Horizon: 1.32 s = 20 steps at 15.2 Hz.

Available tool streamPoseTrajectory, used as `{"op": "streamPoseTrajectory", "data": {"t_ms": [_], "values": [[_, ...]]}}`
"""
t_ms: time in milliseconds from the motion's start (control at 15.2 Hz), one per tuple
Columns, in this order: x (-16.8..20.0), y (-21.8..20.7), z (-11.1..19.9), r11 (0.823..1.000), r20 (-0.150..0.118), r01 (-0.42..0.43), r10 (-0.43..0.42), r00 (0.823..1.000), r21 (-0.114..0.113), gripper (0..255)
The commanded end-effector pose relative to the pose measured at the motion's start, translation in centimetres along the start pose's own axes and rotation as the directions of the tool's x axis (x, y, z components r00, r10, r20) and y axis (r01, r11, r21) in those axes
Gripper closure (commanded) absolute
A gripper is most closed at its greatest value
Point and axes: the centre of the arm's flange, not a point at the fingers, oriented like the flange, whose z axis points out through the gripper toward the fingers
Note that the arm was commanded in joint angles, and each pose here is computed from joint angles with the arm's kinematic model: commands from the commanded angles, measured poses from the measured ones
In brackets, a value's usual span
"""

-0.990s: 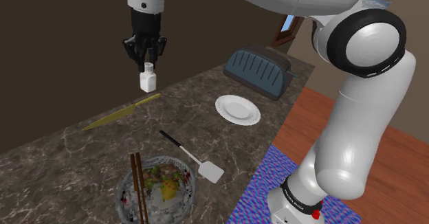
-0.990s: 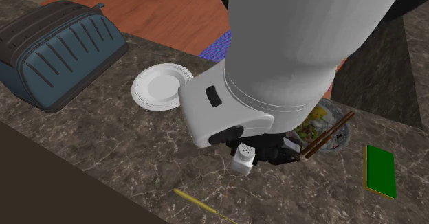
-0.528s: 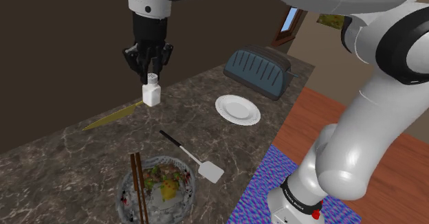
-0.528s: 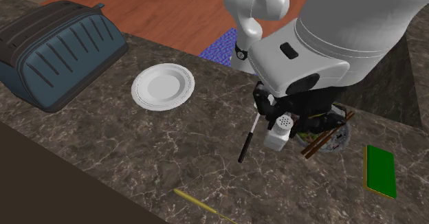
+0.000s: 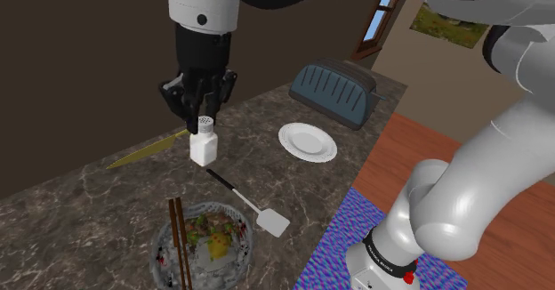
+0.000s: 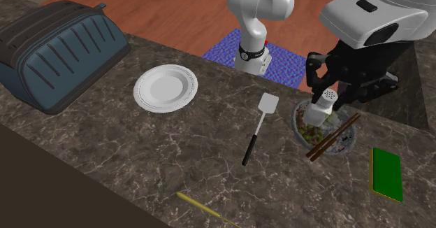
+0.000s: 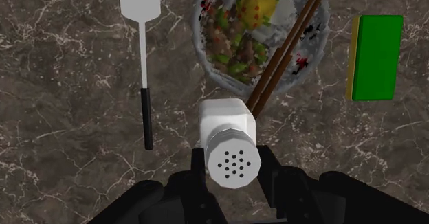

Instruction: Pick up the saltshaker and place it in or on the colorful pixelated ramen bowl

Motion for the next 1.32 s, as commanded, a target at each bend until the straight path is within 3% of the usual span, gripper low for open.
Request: {"op": "streamPoseTrajectory", "data": {"t_ms": [0,462,1254], "values": [[-2.3,-1.5,-0.4,1.0,0.001,-0.001,0.001,1.0,0.0,255],[-9.9,-6.3,-1.4,1.0,0.001,-0.001,0.001,1.0,0.0,255],[-9.8,-6.2,4.9,1.0,0.001,-0.001,0.001,1.0,0.0,255]]}}
